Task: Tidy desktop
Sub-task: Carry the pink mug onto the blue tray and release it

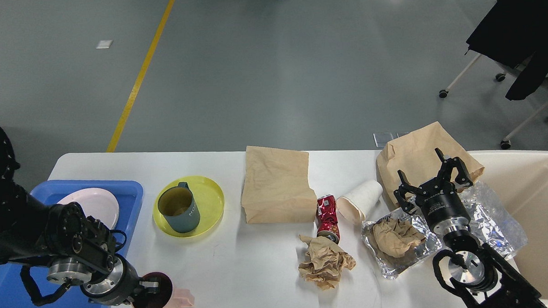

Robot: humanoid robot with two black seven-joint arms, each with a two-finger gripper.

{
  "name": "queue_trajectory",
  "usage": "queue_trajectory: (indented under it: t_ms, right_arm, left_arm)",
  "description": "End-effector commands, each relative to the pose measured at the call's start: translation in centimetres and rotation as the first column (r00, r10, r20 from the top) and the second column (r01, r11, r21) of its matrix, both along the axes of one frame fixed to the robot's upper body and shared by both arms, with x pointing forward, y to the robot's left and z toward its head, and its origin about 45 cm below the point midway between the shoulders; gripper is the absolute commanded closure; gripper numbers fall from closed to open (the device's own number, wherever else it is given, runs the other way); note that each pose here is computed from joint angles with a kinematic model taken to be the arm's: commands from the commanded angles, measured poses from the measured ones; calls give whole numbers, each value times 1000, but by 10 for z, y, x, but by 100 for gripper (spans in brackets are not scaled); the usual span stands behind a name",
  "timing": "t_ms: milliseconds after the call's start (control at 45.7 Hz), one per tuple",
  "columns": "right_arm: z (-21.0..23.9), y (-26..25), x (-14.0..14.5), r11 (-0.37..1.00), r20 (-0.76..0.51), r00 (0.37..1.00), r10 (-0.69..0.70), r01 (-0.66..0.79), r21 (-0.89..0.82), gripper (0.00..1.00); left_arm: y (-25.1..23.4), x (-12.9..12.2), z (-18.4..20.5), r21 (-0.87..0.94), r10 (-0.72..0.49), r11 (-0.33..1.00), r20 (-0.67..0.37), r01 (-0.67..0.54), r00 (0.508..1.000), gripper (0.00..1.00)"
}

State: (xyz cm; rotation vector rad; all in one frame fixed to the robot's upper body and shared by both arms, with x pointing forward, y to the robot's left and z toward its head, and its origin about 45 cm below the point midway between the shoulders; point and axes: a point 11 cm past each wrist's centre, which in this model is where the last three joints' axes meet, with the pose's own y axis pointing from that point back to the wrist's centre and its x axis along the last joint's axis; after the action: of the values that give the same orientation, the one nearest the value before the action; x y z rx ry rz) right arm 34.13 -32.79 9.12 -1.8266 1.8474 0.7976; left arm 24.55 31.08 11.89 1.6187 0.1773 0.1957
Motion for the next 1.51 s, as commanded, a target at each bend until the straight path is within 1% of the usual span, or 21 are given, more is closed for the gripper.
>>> queue_trajectory:
  t_ms: [0,131,241,328,482,525,635,701,788,919,1073,1182,1270,1379,1489]
  right_arm:
    - [0,0,0,1000,0,1000,0,0,0,0]
    - [0,0,0,1000,0,1000,0,0,0,0]
    - [0,0,0,1000,-2,1000,0,0,0,0]
    - [0,0,0,1000,0,1000,-1,1,0,0]
    - [-1,0,0,1000,-3,1000,-1,1,0,0]
    - [0,0,0,1000,0,1000,-2,2,0,0]
    - [0,0,0,1000,-2,1000,0,0,0,0]
    - [0,0,0,1000,0,1000,-1,1,0,0]
    - [0,0,0,1000,-2,1000,0,0,0,0]
    - [0,0,0,1000,0,1000,0,0,0,0]
    - [0,-1,0,1000,0,1000,0,0,-1,0]
    - [0,0,0,1000,0,1000,0,0,0,0]
    - [0,-1,0,1000,1,1000,-1,1,-1,0]
    - [0,0,0,1000,0,1000,0,0,0,0]
    - [0,0,0,1000,0,1000,0,0,0,0]
  left_arm:
    - [0,5,28,-13,-18,1000,6,18,1000,100]
    - [-3,19,69,-23,-48,999,25,48,999,100]
    - [-7,29,106,-21,-74,997,21,74,997,100]
    - [-17,35,133,-42,-98,994,14,98,995,100]
    - [-29,42,188,-45,-136,989,39,138,990,100]
    - [-29,43,194,-45,-139,989,37,140,990,100]
    - [-25,43,195,-37,-129,991,37,131,991,100]
    - [-11,43,196,-29,-94,995,39,95,995,100]
    - [20,49,192,-19,-29,999,59,31,998,100]
    - [71,51,172,10,18,1000,43,-18,999,100]
    - [150,46,158,12,127,992,37,-128,991,100]
    - [182,46,139,4,171,985,18,-171,985,100]
    - [216,44,122,33,223,974,27,-224,974,100]
    - [244,43,107,42,285,957,70,-288,956,100]
    - [270,31,91,47,345,935,96,-351,934,100]
